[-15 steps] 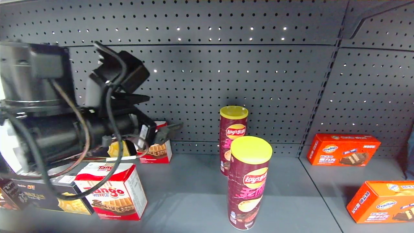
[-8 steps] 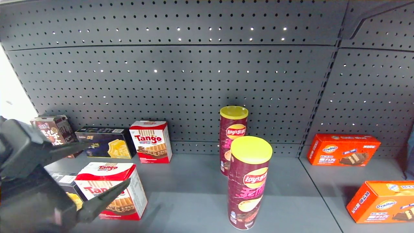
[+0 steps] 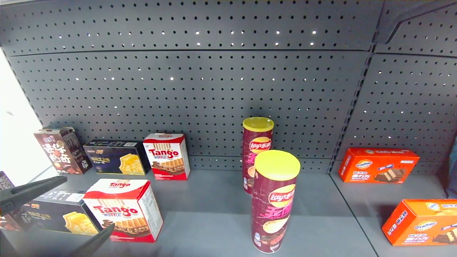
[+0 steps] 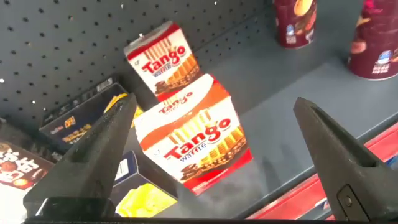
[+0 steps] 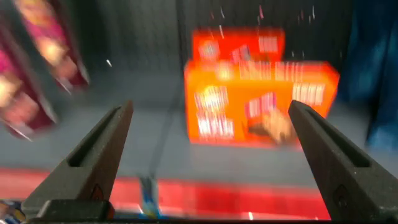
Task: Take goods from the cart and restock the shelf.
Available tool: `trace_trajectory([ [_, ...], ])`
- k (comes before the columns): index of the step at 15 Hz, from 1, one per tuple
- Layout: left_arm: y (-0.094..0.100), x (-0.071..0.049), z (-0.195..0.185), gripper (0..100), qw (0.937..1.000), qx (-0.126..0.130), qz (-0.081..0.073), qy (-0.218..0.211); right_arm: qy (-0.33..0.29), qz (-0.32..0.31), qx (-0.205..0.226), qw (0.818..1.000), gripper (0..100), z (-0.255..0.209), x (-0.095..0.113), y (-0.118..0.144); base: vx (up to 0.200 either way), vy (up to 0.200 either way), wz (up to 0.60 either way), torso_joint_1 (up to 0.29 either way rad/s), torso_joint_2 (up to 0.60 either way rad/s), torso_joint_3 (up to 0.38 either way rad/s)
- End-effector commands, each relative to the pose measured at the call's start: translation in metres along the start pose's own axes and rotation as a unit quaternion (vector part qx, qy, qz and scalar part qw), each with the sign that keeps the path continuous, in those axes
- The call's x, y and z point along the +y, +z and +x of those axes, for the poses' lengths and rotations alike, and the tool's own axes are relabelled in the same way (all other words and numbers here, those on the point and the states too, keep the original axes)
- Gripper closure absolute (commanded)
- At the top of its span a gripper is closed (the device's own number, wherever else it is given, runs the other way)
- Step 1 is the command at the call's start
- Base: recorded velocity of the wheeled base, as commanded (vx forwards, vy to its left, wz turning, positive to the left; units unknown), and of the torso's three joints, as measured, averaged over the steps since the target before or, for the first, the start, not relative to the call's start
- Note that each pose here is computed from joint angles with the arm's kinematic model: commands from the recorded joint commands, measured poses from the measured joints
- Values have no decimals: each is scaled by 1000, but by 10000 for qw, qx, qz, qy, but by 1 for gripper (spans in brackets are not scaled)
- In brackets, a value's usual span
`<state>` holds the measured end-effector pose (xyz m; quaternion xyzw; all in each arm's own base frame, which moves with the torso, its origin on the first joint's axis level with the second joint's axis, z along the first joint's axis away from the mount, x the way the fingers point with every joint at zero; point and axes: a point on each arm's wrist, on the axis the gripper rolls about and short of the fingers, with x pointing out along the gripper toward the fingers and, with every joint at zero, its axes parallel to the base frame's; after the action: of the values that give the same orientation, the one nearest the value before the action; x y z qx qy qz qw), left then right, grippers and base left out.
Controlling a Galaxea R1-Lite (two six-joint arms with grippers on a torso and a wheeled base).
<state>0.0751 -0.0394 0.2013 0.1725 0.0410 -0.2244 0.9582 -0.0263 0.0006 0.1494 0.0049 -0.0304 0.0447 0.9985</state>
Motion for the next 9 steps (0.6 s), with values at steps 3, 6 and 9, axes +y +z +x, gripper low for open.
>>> trace_trajectory([
  [3,0,-1,-1,0,10000,-15,7,-37,1870,-610,1559,9680,0,107,10,66,0,0,0,0,0,0],
  [6,-2,-1,-1,0,10000,21,10,-48,2506,-685,2106,9424,0,144,32,48,0,0,0,0,0,0],
  [9,-2,-1,-1,0,10000,24,-6,-41,2734,-657,2376,9298,0,177,67,33,0,0,0,0,0,0],
])
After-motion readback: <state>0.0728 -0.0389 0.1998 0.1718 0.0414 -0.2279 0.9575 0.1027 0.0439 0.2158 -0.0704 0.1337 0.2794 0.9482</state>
